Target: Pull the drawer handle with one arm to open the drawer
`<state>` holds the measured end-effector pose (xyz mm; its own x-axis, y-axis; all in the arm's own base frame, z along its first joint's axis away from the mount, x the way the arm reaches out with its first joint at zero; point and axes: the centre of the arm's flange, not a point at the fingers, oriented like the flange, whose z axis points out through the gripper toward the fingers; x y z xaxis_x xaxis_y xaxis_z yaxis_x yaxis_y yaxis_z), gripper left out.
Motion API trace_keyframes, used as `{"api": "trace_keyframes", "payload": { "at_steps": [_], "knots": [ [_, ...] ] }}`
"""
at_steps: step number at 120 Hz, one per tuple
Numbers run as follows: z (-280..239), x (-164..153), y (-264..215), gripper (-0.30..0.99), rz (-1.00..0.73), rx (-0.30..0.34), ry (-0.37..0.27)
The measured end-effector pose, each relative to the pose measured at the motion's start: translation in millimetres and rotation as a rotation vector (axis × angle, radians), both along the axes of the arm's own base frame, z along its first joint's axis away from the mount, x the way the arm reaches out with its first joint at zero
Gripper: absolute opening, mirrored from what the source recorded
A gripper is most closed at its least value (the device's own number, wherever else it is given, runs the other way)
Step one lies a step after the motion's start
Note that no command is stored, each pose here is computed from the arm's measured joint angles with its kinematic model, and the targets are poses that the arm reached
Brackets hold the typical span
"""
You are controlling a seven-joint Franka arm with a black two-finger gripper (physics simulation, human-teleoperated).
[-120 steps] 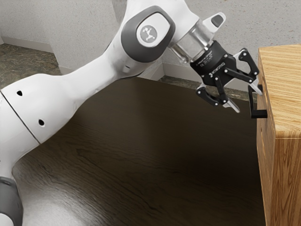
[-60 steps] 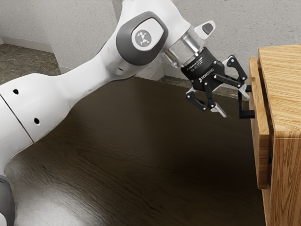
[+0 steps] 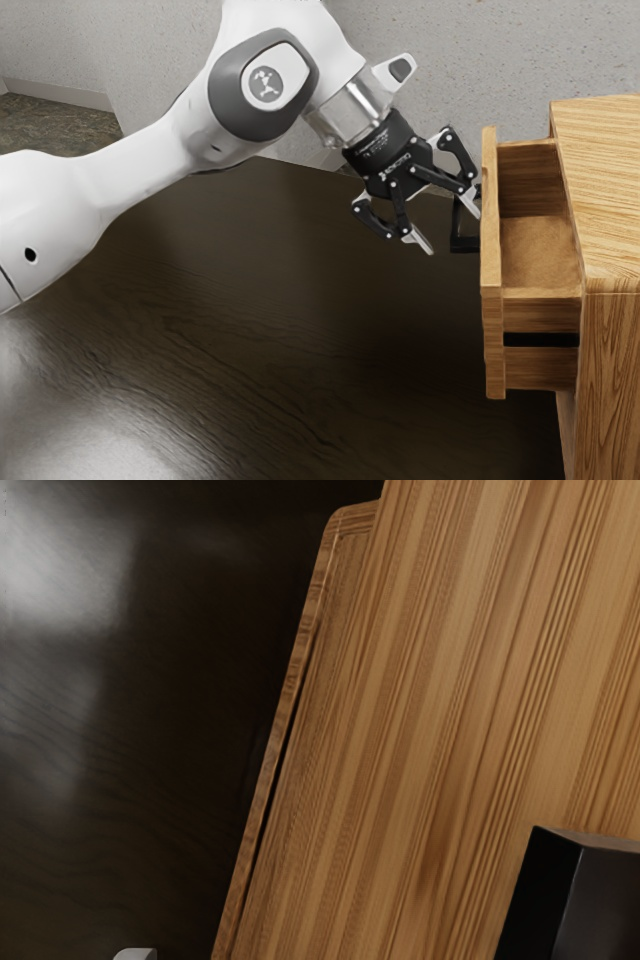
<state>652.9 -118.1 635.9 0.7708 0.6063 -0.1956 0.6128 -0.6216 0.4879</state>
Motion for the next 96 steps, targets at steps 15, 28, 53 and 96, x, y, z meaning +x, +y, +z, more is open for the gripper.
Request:
{"api": "trace_keyframes", "payload": {
  "at_steps": [15,28,53,96],
  "knots": [
    [2,-8,13,0.40,0.018,0.012,0.004],
    [1,-13,18,0.40,0.027,0.021,0.008],
    [5,-23,28,0.40,0.041,0.027,0.003],
    [9,-34,49,0.40,0.065,0.016,0.003]
  ]
}}
